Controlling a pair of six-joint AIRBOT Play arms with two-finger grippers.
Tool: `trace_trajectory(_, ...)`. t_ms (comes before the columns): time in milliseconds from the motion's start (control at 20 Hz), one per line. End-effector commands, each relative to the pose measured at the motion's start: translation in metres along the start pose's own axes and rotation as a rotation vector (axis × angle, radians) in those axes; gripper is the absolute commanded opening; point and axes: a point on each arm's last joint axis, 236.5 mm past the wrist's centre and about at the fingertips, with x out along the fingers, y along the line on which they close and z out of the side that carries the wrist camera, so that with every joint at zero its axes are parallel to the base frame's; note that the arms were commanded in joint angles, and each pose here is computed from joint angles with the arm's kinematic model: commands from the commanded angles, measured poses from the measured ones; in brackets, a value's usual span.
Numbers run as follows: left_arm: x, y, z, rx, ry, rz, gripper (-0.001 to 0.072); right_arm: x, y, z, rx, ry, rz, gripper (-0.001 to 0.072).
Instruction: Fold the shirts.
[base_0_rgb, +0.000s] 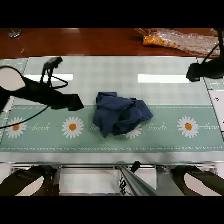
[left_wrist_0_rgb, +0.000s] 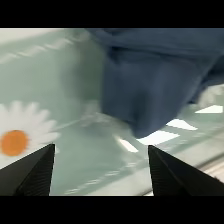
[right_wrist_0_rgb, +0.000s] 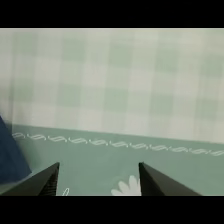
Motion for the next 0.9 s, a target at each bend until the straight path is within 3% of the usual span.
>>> trace_trajectory(0,0.033,-0.001,-0.013,-0.211,-0.022,-0.24,0.0682,0.031,-0.012,-0.045,0.138,0.119,0.148,0.058)
trace_trajectory(250,0.073,0.03,-0.047,-0.271,0.047,-0.245,0.0681,0.046,-0.006,-0.034,0.175,0.062,0.192,0.058)
trace_trajectory(700,0.143,-0.002,-0.029,-0.306,0.034,-0.399,0.0672,0.045,0.008,-0.028,0.199,0.049,0.256,0.0579)
trace_trajectory(750,0.147,-0.003,-0.025,-0.32,0.023,-0.418,0.0602,0.046,0.008,-0.028,0.199,0.05,0.256,0.0579)
trace_trajectory(850,0.148,-0.007,-0.014,-0.37,-0.011,-0.467,0.0191,0.045,0.008,-0.029,0.199,0.053,0.257,0.0579)
